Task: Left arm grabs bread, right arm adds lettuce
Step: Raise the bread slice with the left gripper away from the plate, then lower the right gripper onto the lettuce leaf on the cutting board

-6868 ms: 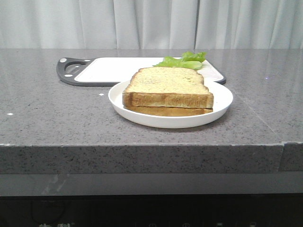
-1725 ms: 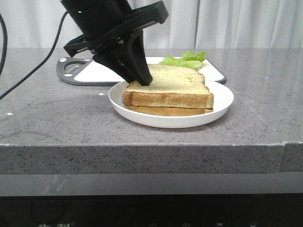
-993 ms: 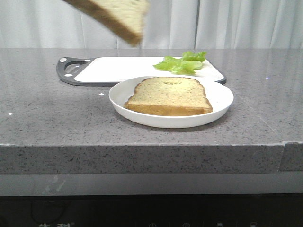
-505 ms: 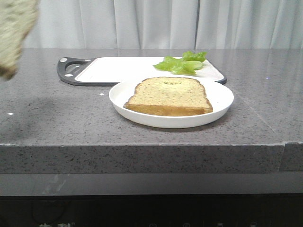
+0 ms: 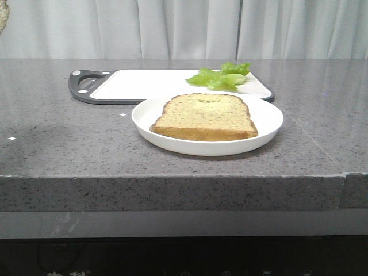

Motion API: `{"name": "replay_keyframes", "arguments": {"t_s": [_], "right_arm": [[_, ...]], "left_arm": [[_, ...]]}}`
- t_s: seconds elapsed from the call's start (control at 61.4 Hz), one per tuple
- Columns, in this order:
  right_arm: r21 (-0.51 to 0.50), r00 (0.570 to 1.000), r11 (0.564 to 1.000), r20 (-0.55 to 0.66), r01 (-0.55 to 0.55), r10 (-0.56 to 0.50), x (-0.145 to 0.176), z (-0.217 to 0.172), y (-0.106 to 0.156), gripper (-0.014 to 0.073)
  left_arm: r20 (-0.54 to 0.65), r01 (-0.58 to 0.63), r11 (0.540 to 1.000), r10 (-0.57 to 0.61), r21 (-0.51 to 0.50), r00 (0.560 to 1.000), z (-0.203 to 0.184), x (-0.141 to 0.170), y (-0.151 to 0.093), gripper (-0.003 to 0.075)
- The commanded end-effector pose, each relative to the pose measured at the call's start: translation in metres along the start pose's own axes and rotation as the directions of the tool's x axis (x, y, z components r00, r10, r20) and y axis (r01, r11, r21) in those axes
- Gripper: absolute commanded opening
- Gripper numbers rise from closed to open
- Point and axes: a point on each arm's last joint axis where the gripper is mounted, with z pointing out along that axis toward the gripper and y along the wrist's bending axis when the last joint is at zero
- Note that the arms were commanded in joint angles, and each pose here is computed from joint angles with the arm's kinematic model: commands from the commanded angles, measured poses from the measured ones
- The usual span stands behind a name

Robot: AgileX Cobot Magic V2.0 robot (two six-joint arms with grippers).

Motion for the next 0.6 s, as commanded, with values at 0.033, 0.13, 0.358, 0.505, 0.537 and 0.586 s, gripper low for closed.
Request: {"name": "replay_keyframes", "arguments": {"t_s": [0.033, 0.13, 0.358, 0.505, 0.537, 0.586], "right_arm": [[-0.067, 0.999, 0.998, 0.047, 0.016, -0.013, -0.036, 0.021, 0.006, 0.0416], [-0.120, 0.999, 0.993, 0.029, 0.017, -0.013, -0.054, 0.043, 0.008, 0.0416], [-0.234, 0.997, 0.970, -0.031, 0.060, -0.070, -0.086, 0.108, 0.021, 0.0416], [-0.259, 0.992, 0.962, -0.067, 0.082, -0.102, -0.101, 0.157, 0.027, 0.0416], [-0.262, 0.992, 0.962, -0.075, 0.082, -0.105, -0.103, 0.165, 0.026, 0.0416], [-0.266, 0.990, 0.960, -0.089, 0.081, -0.108, -0.106, 0.179, 0.026, 0.0416]], "left_arm": [[0.110, 0.009, 1.000, -0.011, 0.017, 0.994, -0.006, -0.014, -0.002, -0.0020], [0.110, 0.009, 1.000, -0.011, 0.017, 0.994, -0.006, -0.014, -0.002, -0.0020], [0.110, 0.010, 1.000, -0.012, 0.019, 0.994, -0.006, -0.014, -0.002, -0.0020], [0.110, 0.010, 1.000, -0.012, 0.019, 0.994, -0.006, -0.014, -0.002, -0.0020], [0.110, 0.010, 1.000, -0.012, 0.019, 0.994, -0.006, -0.014, -0.002, -0.0020], [0.110, 0.010, 1.000, -0.012, 0.019, 0.994, -0.006, -0.014, -0.002, -0.0020]]}}
